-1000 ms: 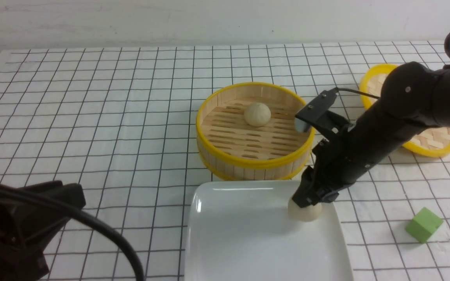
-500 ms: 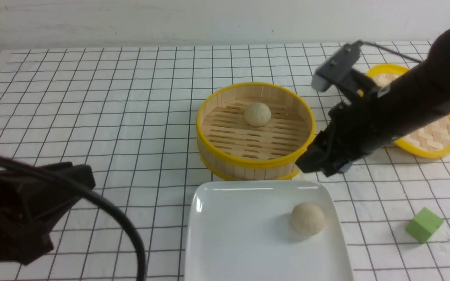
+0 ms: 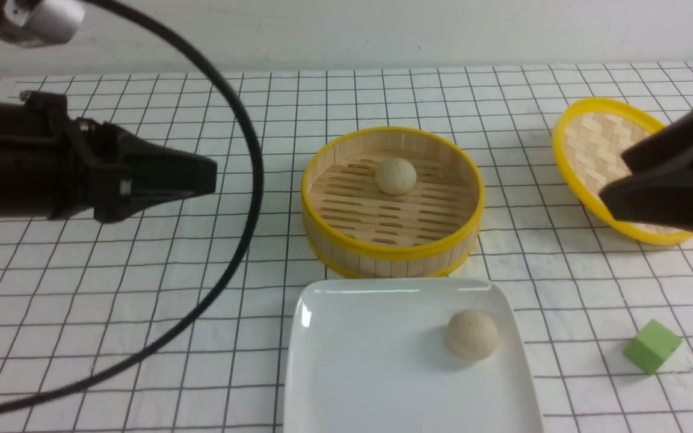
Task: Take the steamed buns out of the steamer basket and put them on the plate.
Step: Use the left arm to grab the steamed stuffed bun that is closest to it
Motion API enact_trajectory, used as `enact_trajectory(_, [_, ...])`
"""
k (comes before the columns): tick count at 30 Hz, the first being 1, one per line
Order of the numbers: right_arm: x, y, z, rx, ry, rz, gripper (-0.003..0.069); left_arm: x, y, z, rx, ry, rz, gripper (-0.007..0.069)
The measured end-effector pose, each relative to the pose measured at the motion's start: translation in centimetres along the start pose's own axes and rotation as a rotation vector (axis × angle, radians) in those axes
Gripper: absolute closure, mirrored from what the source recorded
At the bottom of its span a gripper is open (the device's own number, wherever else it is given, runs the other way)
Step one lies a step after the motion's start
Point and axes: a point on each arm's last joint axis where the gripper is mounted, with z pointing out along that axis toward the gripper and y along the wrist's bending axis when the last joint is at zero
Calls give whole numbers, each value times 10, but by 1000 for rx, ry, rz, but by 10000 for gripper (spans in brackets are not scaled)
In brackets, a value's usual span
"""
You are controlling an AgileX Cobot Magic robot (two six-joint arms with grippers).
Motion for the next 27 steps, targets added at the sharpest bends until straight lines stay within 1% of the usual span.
enact_trajectory(6, [11, 10, -20, -8, 51, 27, 326, -14, 21, 15, 26, 61, 41, 383])
enact_trajectory(9, [15, 17, -31, -20, 43, 40, 325, -18, 22, 23, 24, 62, 81, 383])
enact_trajectory(12, [18, 24, -45, -25, 12, 39, 324, -20, 15, 36, 25, 63, 148, 383])
enact_trajectory(13, [21, 31, -59, -15, -33, 27, 324, -22, 11, 47, 8, 56, 189, 383])
enact_trajectory(18, [35, 51, -101, 29, -166, -22, 324, -27, 1, 79, -67, 13, 267, 383])
enact_trajectory(19, [41, 57, -112, 44, -201, -37, 324, -28, -1, 88, -95, -4, 289, 383])
enact_trajectory(23, [67, 74, -135, 78, -282, -68, 324, -25, 3, 120, -167, -13, 348, 383])
enact_trajectory(27, [88, 82, -138, 83, -299, -70, 324, -18, 13, 143, -223, -3, 357, 383])
